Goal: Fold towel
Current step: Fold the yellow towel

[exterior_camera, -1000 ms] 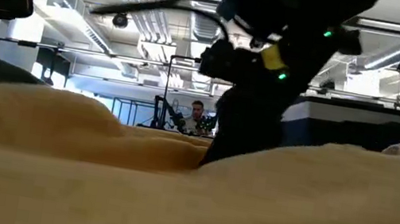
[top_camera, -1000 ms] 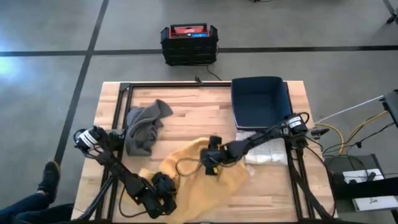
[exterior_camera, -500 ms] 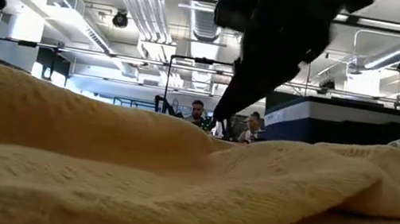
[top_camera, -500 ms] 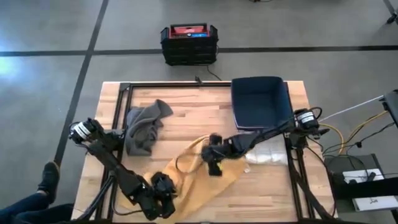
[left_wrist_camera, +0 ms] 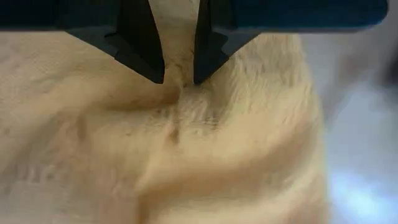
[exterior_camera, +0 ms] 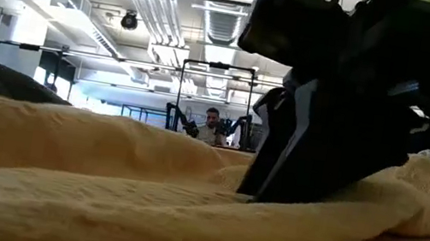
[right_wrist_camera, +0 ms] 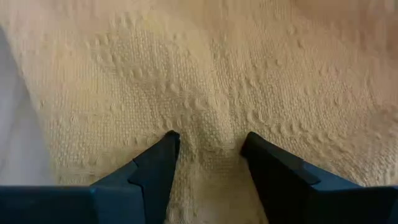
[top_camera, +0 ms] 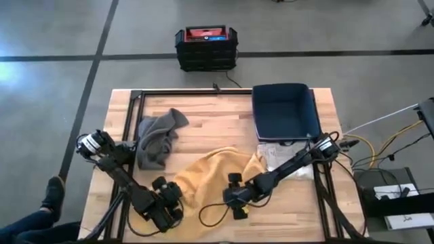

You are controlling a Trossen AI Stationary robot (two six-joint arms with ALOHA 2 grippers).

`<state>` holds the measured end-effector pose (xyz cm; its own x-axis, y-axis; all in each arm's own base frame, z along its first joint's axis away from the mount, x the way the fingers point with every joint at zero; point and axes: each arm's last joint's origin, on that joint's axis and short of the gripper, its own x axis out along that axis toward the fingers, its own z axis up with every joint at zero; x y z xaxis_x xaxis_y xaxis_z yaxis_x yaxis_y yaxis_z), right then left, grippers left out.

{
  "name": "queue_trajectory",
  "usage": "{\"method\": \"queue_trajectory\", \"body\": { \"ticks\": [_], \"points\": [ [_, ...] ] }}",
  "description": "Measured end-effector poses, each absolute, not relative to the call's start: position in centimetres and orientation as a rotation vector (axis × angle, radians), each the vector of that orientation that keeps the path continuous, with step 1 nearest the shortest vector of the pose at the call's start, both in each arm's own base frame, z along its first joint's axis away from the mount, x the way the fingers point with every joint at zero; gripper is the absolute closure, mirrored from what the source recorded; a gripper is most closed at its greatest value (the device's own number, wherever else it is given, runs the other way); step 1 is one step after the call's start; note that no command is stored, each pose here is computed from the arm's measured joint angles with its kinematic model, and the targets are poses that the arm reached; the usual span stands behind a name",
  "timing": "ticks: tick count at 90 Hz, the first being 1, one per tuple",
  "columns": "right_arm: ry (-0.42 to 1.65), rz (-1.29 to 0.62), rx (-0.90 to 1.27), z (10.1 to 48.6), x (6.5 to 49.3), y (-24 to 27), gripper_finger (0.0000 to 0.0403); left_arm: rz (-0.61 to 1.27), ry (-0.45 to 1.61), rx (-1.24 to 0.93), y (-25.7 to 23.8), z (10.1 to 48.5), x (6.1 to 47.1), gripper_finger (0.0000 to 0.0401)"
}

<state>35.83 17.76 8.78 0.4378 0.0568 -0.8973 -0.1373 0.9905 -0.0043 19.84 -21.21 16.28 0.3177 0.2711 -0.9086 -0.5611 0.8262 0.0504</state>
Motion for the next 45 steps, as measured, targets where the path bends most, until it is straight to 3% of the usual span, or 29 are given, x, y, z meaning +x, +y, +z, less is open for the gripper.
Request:
{"method": "queue_trajectory", "body": {
  "ticks": [27,45],
  "points": [
    [1.162,0.21,-0.146,9.5,34.7,18.5,0.022,0.91,1.285,-0.224,-19.3,17.3,16.2,0.0326],
    [1.162,0.261,-0.114,12.8,34.3,18.6,0.022,0.838,1.246,-0.344,-19.5,20.1,16.3,0.0326]
  ]
}}
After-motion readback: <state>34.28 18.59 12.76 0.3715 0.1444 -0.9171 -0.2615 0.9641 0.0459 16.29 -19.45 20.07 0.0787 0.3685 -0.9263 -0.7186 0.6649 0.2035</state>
